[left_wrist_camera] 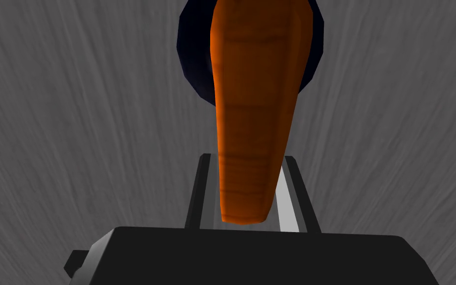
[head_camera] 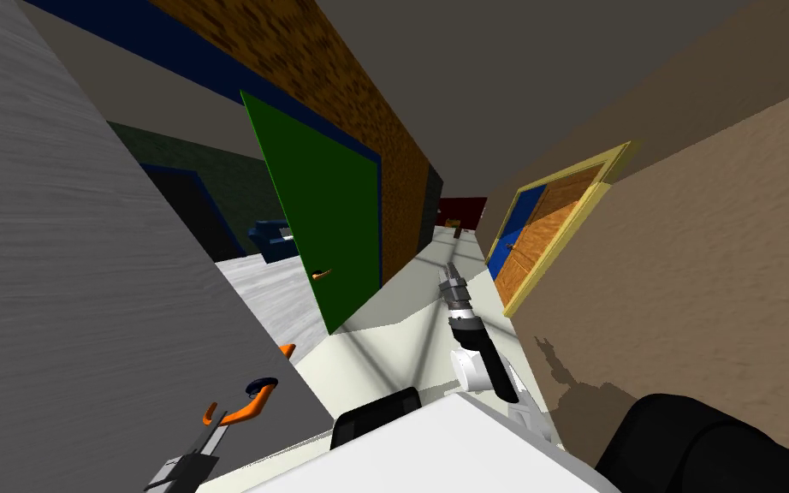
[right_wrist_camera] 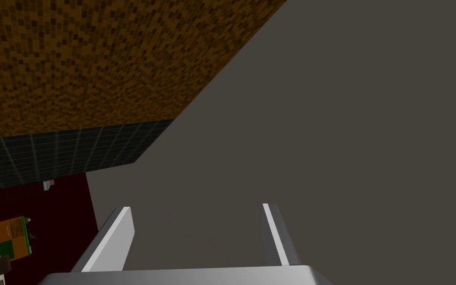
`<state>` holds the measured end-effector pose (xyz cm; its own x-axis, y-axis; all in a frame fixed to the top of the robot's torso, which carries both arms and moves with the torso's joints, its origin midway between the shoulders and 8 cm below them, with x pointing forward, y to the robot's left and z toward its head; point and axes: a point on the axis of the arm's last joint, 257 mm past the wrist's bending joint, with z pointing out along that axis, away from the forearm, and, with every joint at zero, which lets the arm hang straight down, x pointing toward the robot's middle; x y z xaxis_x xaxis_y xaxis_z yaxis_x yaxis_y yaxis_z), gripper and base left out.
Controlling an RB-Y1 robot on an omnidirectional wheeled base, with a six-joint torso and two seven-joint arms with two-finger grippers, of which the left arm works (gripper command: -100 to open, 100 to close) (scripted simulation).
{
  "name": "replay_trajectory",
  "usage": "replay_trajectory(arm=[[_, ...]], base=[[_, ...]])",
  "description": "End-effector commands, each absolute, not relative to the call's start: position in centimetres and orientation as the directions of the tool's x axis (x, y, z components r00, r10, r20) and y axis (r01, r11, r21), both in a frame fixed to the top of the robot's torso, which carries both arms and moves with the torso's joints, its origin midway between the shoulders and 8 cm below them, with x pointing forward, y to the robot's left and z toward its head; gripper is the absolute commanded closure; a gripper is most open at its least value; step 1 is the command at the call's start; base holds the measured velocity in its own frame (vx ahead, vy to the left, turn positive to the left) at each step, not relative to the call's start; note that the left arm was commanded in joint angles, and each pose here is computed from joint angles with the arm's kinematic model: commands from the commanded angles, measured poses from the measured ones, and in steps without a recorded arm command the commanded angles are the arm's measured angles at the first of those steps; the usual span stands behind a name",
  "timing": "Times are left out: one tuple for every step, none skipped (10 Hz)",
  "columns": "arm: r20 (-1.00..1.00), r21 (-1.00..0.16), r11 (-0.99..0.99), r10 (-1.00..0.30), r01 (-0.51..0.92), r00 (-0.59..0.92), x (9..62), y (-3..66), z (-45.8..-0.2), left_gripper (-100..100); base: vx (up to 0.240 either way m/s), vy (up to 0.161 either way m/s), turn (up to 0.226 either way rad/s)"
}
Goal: Pull the door open
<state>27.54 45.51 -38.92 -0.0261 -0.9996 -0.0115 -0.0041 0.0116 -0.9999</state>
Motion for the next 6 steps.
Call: replay_trajectory(arm=[[0.0, -1.0, 0.0, -0.999, 0.0, -0.048, 27.1, 44.5, -39.1, 100], [-0.01, -1.0, 0.01, -0.999, -0.002, -0.03, 27.3, 45.5, -38.9, 100], [-0.009, -1.0, 0.009, -0.999, -0.006, -0.041, 27.7, 45.0, -39.1, 100], [-0.008, -1.0, 0.008, -0.999, -0.005, -0.047, 28.0, 44.7, -39.1, 100], [-0.006, -1.0, 0.007, -0.998, -0.005, -0.057, 28.5, 44.2, -39.1, 100], [-0.006, -1.0, 0.007, -0.998, -0.005, -0.057, 28.5, 44.2, -39.1, 100]], base=[[-0.213, 0.054, -0.141], [-0.087, 0.031, -0.015], [-0.172, 0.05, -0.076], [-0.261, 0.027, -0.118], [-0.244, 0.05, -0.103], [-0.159, 0.05, -0.058]])
